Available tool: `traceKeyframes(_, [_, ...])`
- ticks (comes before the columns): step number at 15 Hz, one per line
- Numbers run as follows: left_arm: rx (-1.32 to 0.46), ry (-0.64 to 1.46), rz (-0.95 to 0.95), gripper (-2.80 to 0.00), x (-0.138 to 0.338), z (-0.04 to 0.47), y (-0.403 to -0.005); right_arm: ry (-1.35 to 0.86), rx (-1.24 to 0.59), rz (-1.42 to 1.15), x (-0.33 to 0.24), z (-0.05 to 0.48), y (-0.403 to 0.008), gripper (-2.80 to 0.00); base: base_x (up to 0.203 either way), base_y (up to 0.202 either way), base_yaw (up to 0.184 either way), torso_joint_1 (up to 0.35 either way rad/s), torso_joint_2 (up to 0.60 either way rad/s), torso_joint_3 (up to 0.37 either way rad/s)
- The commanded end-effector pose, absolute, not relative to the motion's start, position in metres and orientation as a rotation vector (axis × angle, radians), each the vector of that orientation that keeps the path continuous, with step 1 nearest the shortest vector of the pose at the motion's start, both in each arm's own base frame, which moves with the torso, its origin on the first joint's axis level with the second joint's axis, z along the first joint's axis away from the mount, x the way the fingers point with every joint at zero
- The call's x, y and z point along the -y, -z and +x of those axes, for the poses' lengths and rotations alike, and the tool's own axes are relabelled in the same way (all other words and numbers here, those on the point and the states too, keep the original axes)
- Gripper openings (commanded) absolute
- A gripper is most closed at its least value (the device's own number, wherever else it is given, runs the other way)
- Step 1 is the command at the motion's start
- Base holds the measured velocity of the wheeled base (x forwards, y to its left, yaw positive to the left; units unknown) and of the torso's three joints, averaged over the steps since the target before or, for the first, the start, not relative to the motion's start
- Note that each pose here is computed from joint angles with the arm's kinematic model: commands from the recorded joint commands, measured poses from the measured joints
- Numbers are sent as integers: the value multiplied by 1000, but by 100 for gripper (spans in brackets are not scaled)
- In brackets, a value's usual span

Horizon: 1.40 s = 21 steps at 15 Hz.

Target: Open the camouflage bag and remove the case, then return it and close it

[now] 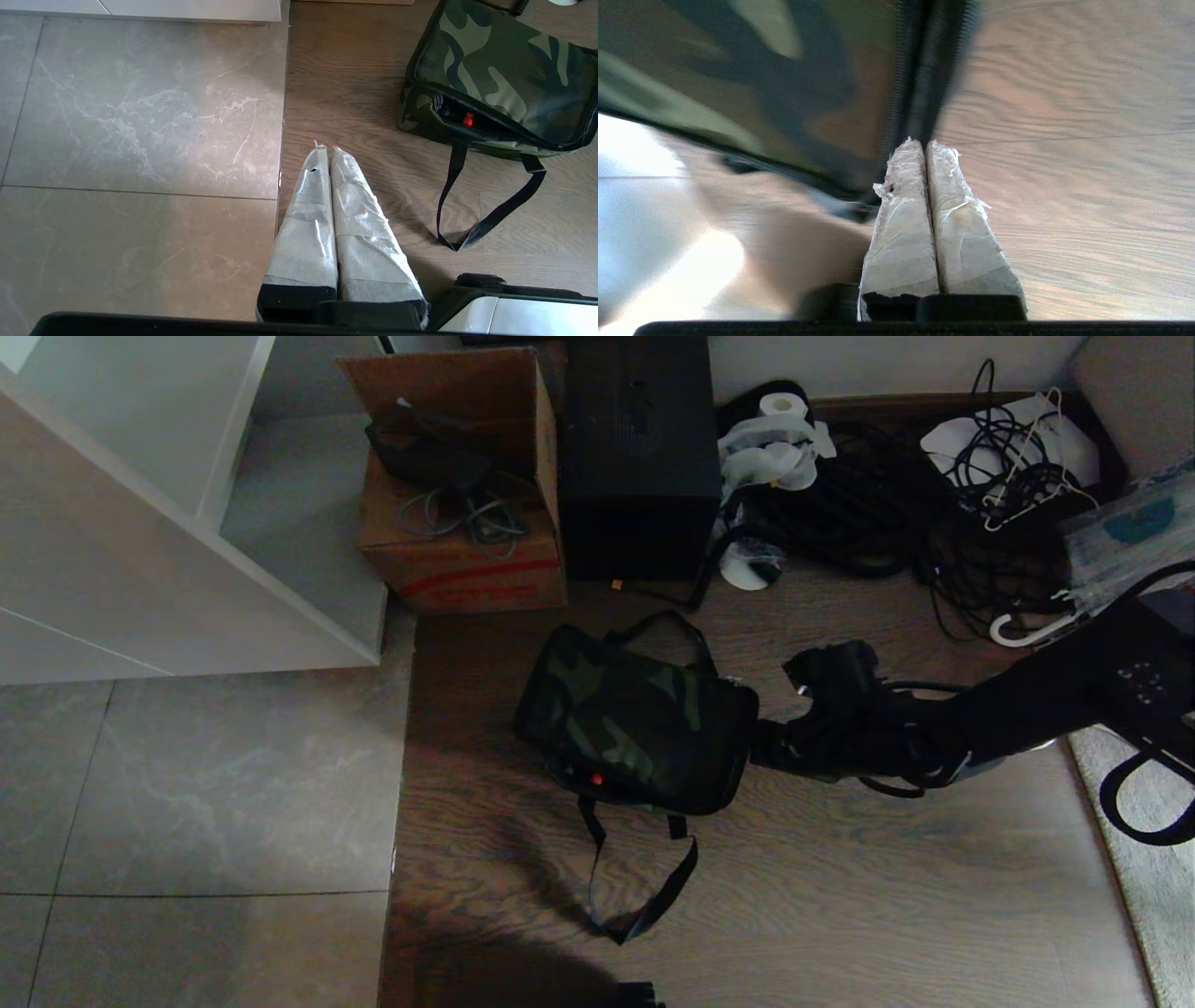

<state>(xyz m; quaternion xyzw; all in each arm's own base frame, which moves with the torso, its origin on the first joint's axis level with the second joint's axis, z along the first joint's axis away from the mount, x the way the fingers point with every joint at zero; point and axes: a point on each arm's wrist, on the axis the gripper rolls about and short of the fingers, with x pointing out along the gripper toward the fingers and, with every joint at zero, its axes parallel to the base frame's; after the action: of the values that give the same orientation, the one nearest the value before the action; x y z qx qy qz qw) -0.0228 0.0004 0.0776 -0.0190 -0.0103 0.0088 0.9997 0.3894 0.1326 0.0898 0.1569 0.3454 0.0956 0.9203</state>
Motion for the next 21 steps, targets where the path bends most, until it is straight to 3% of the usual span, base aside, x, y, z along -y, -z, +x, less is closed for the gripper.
traceKeyframes(1, [13, -18, -38, -280, 0, -22, -75, -233, -650, 418, -133, 395, -94, -280, 0, 0, 0, 0, 0, 0])
traceKeyframes(4, [13, -18, -38, -280, 0, -22, -75, -295, -618, 632, -140, 403, -91, -280, 0, 0, 0, 0, 0, 0])
traceKeyframes(7, [13, -18, -38, -280, 0, -22, -75, -334, -622, 574, -143, 407, -79, -280, 0, 0, 0, 0, 0, 0])
traceKeyframes(8, [13, -18, -38, -280, 0, -22, -75, -355, -634, 559, -143, 407, -76, 0, 0, 0, 0, 0, 0, 0])
traceKeyframes(21, [13, -18, -38, -280, 0, -22, -75, -321, -690, 606, -144, 410, -51, 0, 0, 0, 0, 0, 0, 0])
